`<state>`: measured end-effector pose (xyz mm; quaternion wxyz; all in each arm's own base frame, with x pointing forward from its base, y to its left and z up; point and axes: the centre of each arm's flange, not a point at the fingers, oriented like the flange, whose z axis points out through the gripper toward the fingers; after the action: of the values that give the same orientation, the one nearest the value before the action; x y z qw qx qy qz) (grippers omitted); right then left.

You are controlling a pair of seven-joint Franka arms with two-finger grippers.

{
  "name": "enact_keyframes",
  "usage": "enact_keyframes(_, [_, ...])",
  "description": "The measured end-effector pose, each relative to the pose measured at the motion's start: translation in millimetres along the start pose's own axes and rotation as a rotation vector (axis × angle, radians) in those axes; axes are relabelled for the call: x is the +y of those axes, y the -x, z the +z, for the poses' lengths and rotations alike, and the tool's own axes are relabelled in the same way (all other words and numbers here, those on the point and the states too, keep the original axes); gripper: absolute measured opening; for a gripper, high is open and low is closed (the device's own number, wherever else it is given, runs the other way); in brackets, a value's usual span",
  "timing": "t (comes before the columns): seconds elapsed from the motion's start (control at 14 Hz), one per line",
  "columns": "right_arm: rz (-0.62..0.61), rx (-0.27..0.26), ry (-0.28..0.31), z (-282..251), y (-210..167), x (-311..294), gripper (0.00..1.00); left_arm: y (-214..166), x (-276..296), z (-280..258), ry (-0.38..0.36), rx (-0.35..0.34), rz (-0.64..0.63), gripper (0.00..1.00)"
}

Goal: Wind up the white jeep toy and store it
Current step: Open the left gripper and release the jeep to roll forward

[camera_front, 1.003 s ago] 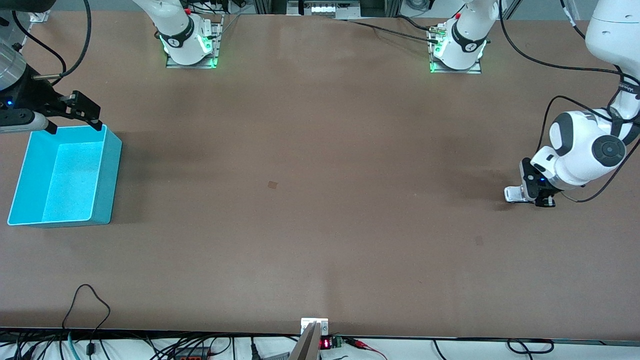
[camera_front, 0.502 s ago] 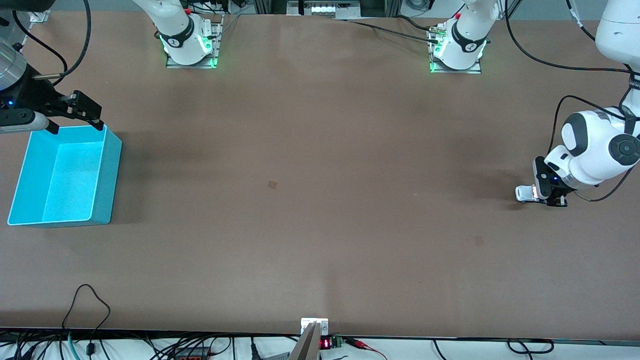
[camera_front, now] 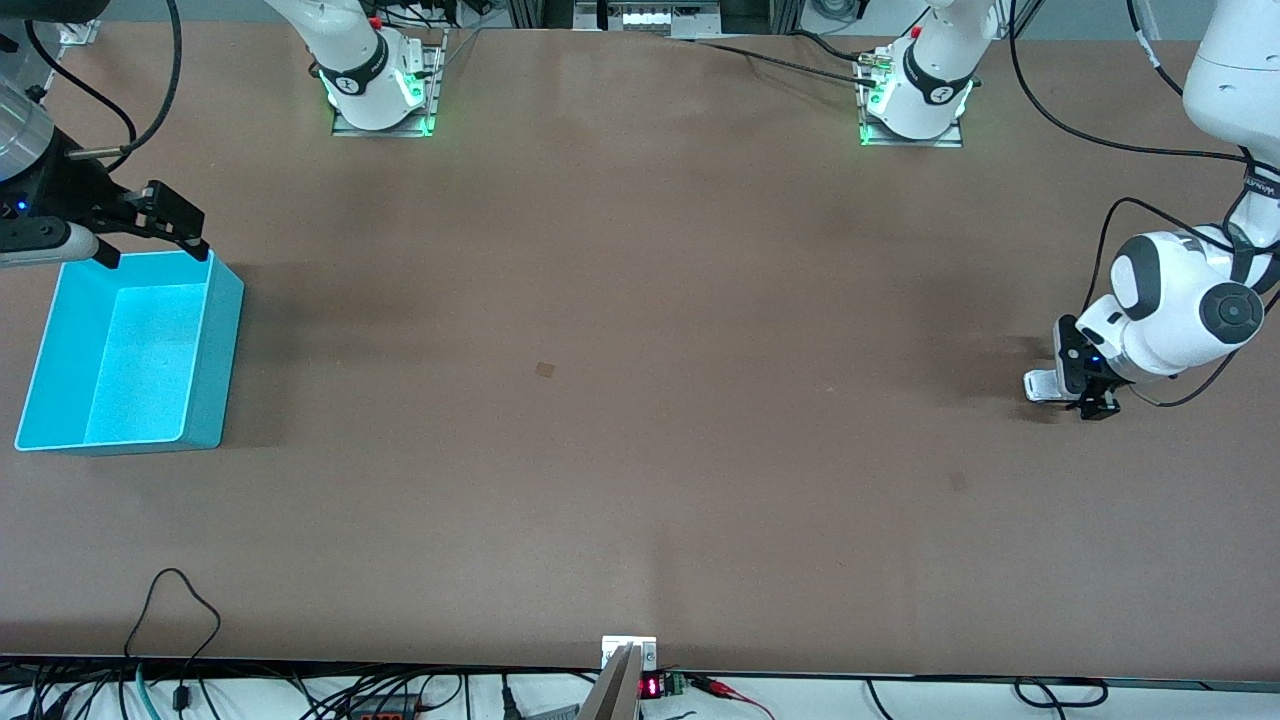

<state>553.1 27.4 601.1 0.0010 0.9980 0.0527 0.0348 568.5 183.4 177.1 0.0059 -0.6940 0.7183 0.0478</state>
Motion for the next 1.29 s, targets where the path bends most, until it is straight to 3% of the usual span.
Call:
enact_keyframes(0.43, [-0.004, 0.0, 0.0, 0, 0, 5, 1.0, -27, -27, -69, 0.097, 0.001, -0.021, 1.0])
enact_keyframes(0.72, [-0.002, -0.004, 0.0, 2, 1, 21, 1.0, -50, -30, -105, 0.129, -0.014, -0.162, 1.0])
enact_keyframes(1.29, [0.039, -0.022, -0.009, 4, 2, 16, 1.0, -160, -46, -218, 0.18, -0.058, -0.477, 1.0])
